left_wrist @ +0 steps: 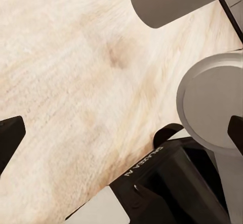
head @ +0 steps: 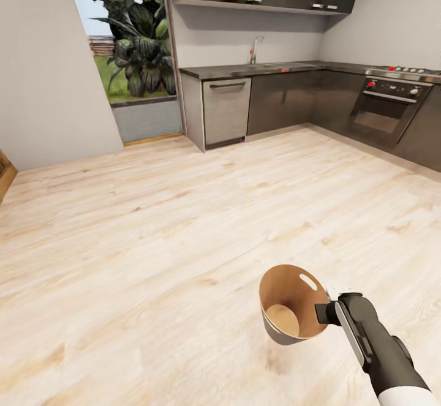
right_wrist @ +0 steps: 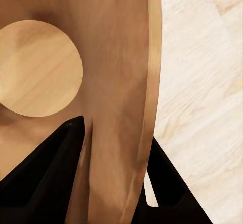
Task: Put the three can of soda from the living room inside the tash can in the kitchen.
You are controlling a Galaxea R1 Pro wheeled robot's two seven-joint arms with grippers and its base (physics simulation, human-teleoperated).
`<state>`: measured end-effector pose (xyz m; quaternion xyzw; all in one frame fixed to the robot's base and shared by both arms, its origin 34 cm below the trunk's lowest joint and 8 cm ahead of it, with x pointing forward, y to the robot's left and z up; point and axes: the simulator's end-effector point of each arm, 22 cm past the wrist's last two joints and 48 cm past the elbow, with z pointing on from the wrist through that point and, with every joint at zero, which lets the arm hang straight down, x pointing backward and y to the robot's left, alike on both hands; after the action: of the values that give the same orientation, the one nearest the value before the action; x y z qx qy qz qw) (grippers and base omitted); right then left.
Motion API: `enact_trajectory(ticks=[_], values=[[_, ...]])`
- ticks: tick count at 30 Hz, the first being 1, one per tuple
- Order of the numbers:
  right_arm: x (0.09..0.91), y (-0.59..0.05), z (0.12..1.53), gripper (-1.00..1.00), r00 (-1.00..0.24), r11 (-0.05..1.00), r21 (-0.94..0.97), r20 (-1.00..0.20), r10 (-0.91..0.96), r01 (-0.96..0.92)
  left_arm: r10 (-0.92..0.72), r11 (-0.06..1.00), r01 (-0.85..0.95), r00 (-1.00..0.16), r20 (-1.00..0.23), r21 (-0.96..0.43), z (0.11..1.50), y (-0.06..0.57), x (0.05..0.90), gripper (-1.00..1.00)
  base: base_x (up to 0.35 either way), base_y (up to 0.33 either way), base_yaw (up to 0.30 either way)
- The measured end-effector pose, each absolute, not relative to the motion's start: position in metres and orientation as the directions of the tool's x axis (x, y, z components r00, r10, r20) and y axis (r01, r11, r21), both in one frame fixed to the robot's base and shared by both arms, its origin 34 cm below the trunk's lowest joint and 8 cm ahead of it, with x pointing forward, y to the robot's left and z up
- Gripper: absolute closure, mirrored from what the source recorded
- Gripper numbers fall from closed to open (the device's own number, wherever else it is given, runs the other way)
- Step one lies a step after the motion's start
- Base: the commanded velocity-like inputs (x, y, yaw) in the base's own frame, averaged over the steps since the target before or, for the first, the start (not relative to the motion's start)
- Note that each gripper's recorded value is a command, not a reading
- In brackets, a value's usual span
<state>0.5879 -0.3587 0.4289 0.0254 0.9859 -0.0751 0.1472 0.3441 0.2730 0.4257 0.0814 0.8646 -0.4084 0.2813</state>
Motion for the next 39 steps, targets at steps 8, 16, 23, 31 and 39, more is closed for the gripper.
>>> enact_trajectory(ticks=[8, 16, 23, 31, 39], values=[[0.589, -0.359, 0.433, 1.00, -0.953, 0.987, -0.141, -0.302, 0.028, 0.074, -0.089, 0.653, 0.376, -0.824, -0.559, -0.658, 0.428, 0.273, 0.346, -1.00, 0.000, 0.002, 0.000], [0.590, -0.360, 0.434, 1.00, -0.953, 0.987, -0.144, -0.303, 0.027, 0.073, -0.089, 0.653, 0.376, -0.824, -0.560, -0.658, 0.428, 0.273, 0.346, -1.00, 0.000, 0.155, 0.000], [0.588, -0.359, 0.431, 1.00, -0.954, 0.988, -0.139, -0.297, 0.030, 0.074, -0.090, 0.653, 0.376, -0.824, -0.560, -0.658, 0.428, 0.273, 0.346, -1.00, 0.000, 0.137, 0.152], [0.579, -0.358, 0.422, 1.00, -0.963, 0.988, -0.136, -0.269, 0.035, 0.073, -0.089, 0.653, 0.376, -0.824, -0.560, -0.658, 0.428, 0.273, 0.346, -1.00, 0.000, 0.008, 0.134], [0.579, -0.359, 0.422, 1.00, -0.963, 0.988, -0.139, -0.268, 0.033, 0.073, -0.090, 0.653, 0.377, -0.823, -0.561, -0.657, 0.428, 0.273, 0.346, -1.00, 0.000, 0.000, 0.178]])
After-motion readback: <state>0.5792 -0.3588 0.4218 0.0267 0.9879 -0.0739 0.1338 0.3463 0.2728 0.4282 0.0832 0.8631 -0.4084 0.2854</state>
